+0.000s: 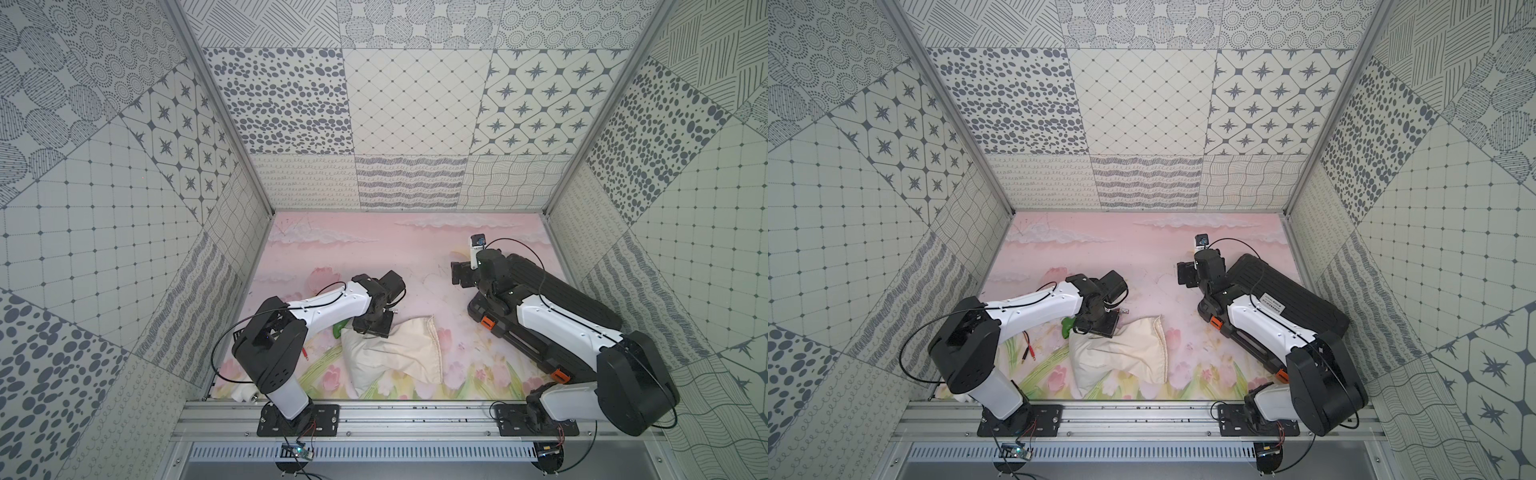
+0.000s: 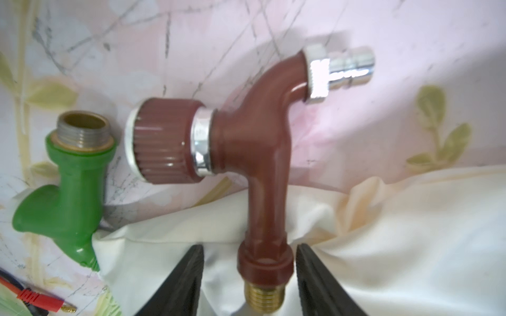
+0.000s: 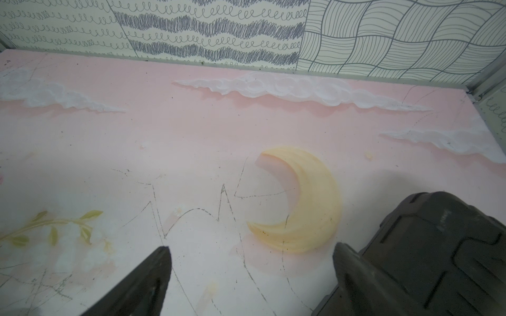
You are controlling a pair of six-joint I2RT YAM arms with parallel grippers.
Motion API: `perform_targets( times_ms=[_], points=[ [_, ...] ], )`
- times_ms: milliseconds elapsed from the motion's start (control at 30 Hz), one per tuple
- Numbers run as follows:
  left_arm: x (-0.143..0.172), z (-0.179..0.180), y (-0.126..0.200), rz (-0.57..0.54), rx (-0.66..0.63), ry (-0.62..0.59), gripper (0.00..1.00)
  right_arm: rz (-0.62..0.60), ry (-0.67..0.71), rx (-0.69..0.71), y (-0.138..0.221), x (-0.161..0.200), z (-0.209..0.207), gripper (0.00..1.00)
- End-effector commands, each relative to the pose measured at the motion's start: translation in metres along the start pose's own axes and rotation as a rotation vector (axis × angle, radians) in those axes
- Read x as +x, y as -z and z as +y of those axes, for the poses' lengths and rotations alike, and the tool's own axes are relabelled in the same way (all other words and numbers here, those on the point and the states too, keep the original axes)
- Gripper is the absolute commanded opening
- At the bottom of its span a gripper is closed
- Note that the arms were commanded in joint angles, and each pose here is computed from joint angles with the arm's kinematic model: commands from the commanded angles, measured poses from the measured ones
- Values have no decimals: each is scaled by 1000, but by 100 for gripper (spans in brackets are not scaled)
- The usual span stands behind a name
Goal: Close the soil bag
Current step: Pick up the distractor from the center of the board, then place the distractor at the center of the board.
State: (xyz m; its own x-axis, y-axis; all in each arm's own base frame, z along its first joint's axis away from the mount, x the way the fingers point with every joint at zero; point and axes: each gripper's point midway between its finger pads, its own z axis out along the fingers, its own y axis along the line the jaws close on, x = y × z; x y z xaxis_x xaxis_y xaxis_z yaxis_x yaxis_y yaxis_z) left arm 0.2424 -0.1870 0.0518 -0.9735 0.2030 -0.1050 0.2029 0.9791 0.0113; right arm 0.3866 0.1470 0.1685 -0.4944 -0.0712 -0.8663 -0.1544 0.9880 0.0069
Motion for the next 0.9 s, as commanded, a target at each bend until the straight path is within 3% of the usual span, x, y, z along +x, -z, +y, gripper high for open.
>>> perform_targets(
  times_ms=[0, 267, 400, 500, 567, 667, 767, 867],
  points=[
    [-22, -11, 11, -88, 63, -5, 59, -25, 3, -14, -2, -4, 4, 97],
    [-17, -4, -14, -17, 24, 1, 57, -23, 3, -15, -3, -3, 4, 97],
    [-18, -3, -24, 0, 16, -2, 45, -24, 3, -13, -2, -3, 3, 97],
    [-18, 6, -23, 2, -7, 9, 27, -29, 4, -12, -1, -4, 3, 97],
    [-19, 27, -18, -19, -37, 51, 15, -29, 5, -12, 0, -4, 3, 97],
    [-15, 60, -12, -48, -67, 144, 7, -19, 6, -23, -2, -1, 5, 97],
    [-15, 96, -14, -79, -85, 263, 4, -2, -4, -52, -5, 2, 11, 97],
    [-19, 119, -22, -84, -18, 407, 0, 12, -10, -85, -6, 3, 17, 97]
  ],
)
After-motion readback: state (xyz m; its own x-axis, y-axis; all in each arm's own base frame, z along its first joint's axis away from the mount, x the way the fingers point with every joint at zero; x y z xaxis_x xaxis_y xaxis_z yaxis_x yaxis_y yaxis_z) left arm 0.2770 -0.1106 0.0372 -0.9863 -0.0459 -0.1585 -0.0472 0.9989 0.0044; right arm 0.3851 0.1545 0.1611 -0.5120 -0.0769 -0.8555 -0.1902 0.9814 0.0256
